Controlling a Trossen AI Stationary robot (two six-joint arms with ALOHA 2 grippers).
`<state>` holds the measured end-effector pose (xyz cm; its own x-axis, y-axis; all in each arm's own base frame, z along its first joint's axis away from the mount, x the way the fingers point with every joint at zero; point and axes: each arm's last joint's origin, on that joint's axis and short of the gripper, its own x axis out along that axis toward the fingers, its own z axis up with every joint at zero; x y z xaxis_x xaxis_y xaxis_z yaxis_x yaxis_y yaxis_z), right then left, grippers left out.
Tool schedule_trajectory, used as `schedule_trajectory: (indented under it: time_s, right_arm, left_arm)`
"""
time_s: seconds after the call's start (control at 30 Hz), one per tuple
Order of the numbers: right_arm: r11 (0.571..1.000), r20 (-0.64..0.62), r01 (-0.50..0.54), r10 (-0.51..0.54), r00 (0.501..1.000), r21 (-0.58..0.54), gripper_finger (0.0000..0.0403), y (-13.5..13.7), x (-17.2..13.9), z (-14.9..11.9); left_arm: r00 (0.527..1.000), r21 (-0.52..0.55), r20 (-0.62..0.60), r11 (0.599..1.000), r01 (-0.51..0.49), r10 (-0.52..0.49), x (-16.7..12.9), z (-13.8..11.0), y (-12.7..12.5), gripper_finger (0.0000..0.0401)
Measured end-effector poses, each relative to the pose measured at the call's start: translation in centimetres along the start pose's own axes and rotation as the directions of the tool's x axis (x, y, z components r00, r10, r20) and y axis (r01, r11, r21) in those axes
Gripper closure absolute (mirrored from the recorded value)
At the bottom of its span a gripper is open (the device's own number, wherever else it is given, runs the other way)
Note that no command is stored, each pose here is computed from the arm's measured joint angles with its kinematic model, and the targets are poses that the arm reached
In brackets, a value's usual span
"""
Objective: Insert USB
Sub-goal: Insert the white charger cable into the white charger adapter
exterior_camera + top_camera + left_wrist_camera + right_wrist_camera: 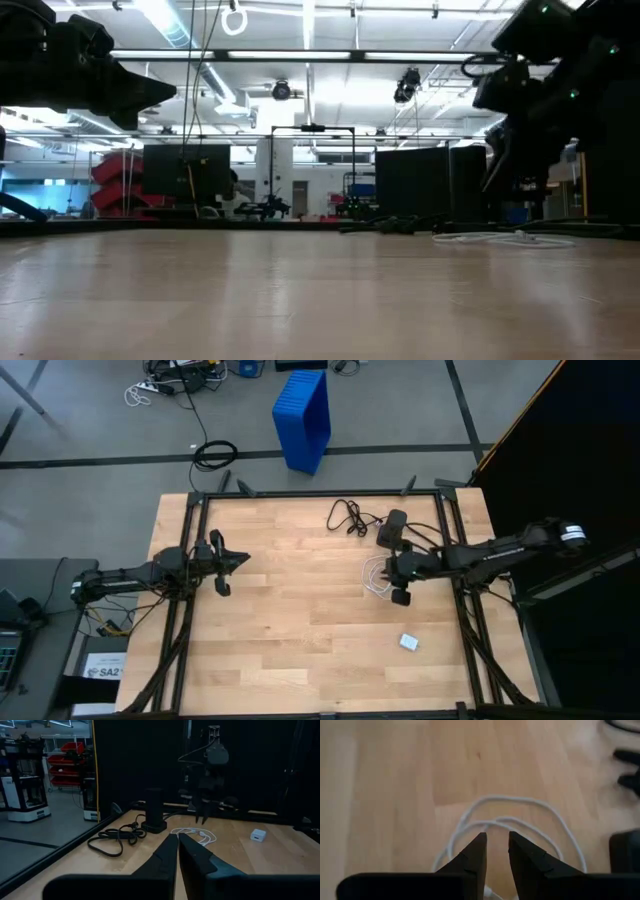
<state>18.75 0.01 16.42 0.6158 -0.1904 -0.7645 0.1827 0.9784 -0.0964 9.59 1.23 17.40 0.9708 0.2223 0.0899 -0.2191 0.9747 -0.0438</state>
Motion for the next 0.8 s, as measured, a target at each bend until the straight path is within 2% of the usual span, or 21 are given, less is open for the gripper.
schedule_trajectory:
  time_s: [0.17,0.3,0.63,0.8]
  right_arm:
    - [1.0,-0.077,0.011,-0.013,0.997,-0.028,0.0335,0.3,0.2,-0.8]
    - [1.0,-0.118,0.011,-0.011,0.993,-0.001,0.0319,0.5,0.1,-1.2]
    - [1.0,-0.174,-0.029,0.027,0.984,-0.01,0.021,0.5,0.1,-1.7]
    - [1.0,-0.173,-0.017,0.015,0.985,-0.01,0.0187,0.4,0.4,-2.3]
  left_arm:
    - [1.0,0.0,0.0,1.0,0.0,0.0,0.0,0.0,0.0,0.04]
    - [1.0,0.0,0.0,1.0,0.0,0.0,0.0,0.0,0.0,0.04]
    - [1.0,0.0,0.0,1.0,0.0,0.0,0.0,0.0,0.0,0.04]
    - [1.0,0.0,0.0,1.0,0.0,0.0,0.0,0.0,0.0,0.04]
